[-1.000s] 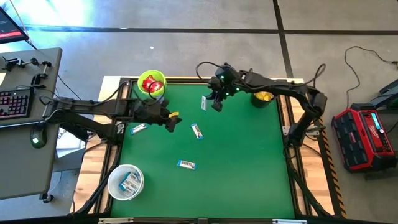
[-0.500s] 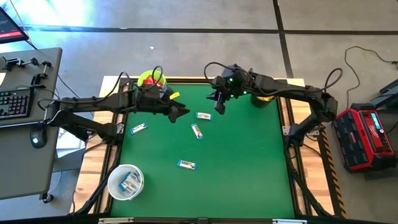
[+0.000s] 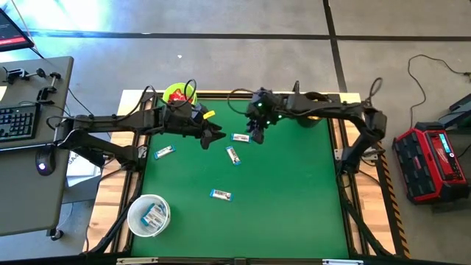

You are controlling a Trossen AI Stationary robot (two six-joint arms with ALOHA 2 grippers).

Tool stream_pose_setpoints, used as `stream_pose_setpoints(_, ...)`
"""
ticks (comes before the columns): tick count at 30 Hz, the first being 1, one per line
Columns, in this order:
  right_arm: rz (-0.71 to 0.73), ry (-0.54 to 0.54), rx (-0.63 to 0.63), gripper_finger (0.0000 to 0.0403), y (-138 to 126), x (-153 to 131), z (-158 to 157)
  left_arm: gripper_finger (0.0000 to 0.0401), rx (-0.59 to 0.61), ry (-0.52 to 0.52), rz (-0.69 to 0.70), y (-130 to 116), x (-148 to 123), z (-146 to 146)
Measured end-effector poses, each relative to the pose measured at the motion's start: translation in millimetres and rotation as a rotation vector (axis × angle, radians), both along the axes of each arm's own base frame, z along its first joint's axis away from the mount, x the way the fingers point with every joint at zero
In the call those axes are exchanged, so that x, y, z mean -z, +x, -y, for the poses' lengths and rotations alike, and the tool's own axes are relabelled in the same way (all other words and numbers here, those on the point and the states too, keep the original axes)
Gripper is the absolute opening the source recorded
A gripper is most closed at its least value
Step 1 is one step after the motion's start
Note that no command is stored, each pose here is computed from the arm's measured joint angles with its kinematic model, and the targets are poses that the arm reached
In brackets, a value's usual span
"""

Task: Sort candy by brand, put in halloween buckets
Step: Put the white chocolate into the white bucket

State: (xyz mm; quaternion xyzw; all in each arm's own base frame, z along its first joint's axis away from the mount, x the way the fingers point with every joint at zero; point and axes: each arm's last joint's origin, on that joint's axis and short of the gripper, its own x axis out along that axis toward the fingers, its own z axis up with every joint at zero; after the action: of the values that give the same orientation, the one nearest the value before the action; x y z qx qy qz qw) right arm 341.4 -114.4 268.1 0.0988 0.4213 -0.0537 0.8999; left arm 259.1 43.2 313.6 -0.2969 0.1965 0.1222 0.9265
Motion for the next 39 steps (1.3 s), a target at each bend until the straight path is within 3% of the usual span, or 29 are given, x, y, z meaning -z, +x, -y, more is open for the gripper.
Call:
stream_pose_setpoints(7, -0.034, -0.002, -0.031, 0.0203, 20.2, 56.5, 7.0, 0.0227, 0.000, 0.000, -0.001, -0.6, -0.2, 0.1)
stream_pose_setpoints(16, -0.070, -0.070, -0.044, 0.0213, 41.8, 110.0, 16.3, 0.0227, -0.001, 0.000, -0.004, -0.7, -0.1, 0.1)
stream_pose_setpoints(32, -0.145, -0.051, -0.051, 0.0212, 46.1, 143.1, 18.0, 0.0227, 0.001, 0.002, -0.028, -1.8, 2.0, 0.2)
stream_pose_setpoints(39, -0.166, -0.039, -0.042, 0.0173, 45.5, 139.4, 18.0, 0.0227, 0.001, 0.000, -0.042, -2.4, 3.2, 0.4)
